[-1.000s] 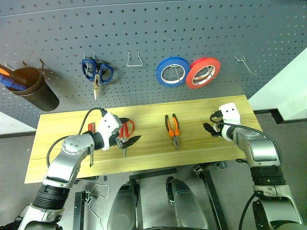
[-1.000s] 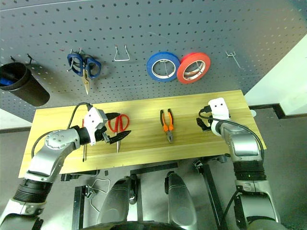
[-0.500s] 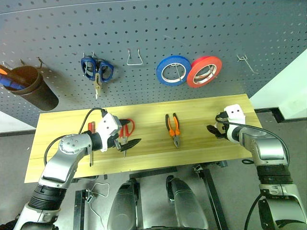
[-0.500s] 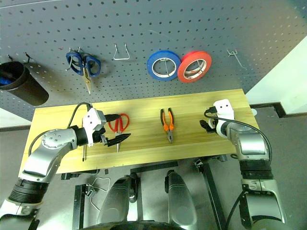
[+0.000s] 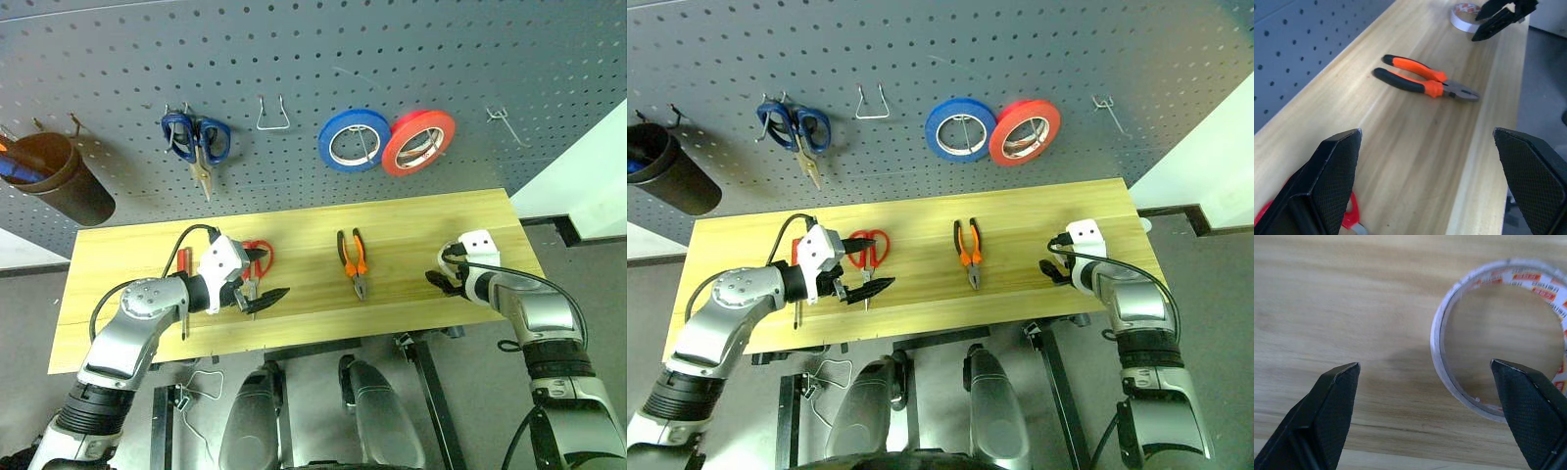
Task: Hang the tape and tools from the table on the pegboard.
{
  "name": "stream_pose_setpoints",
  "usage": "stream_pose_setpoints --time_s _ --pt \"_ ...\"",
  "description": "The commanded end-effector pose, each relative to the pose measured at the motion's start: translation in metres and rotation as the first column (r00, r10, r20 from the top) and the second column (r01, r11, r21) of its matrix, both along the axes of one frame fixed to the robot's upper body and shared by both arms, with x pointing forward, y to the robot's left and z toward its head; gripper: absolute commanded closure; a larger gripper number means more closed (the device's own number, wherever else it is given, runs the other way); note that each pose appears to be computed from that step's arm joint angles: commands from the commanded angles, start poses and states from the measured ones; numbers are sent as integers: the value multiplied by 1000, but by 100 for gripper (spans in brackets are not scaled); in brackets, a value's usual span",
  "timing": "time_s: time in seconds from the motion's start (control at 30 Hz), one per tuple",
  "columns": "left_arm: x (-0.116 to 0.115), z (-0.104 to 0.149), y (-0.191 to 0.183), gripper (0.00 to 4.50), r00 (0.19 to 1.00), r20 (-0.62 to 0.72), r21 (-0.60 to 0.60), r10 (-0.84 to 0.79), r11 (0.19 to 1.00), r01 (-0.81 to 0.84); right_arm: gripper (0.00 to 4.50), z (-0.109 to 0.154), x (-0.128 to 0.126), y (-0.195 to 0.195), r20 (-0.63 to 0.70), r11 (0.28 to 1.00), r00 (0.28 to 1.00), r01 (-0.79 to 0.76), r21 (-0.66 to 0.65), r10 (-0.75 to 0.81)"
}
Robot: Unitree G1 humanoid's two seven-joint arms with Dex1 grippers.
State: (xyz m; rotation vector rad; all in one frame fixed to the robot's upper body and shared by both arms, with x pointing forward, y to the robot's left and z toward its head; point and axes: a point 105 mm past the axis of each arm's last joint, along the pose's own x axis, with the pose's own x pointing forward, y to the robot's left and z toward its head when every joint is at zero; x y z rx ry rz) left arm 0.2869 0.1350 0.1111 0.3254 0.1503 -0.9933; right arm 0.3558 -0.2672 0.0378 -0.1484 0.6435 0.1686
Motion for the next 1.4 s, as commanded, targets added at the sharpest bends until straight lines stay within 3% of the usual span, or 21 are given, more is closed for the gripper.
stream_pose_setpoints --time_s 0.03,0.4,0.5,0.83,0.9,1.13,1.27,1.4 --pt "-7 10 2 1 1000 24 -3 -5 1000 6 0 2 5 -4 17 1000 1000 -1 -15 1" --pt "-10 13 6 1 1000 21 2 9 1000 -9 0 -7 11 -5 12 1000 1000 3 -7 -3" --pt "-10 12 7 0 1000 22 3 13 1000 -13 61 -9 11 -4 12 1000 1000 -4 -9 4" --pt "-5 16 6 0 999 41 -6 24 1000 -24 401 -9 13 -2 15 1000 1000 -7 -9 7" --pt "-5 17 6 0 999 44 -7 25 1000 -25 446 -9 14 1 19 1000 1000 -15 -3 15" --pt "-3 17 4 0 999 49 -9 24 1000 -23 446 -2 14 -5 75 1000 997 13 -1 -13" --pt "-1 18 4 0 998 56 -16 26 1000 -25 446 25 14 -24 251 995 964 95 -24 -86" --pt "3 17 6 0 997 64 -14 40 999 -39 446 51 -4 -35 378 990 918 137 -10 -123"
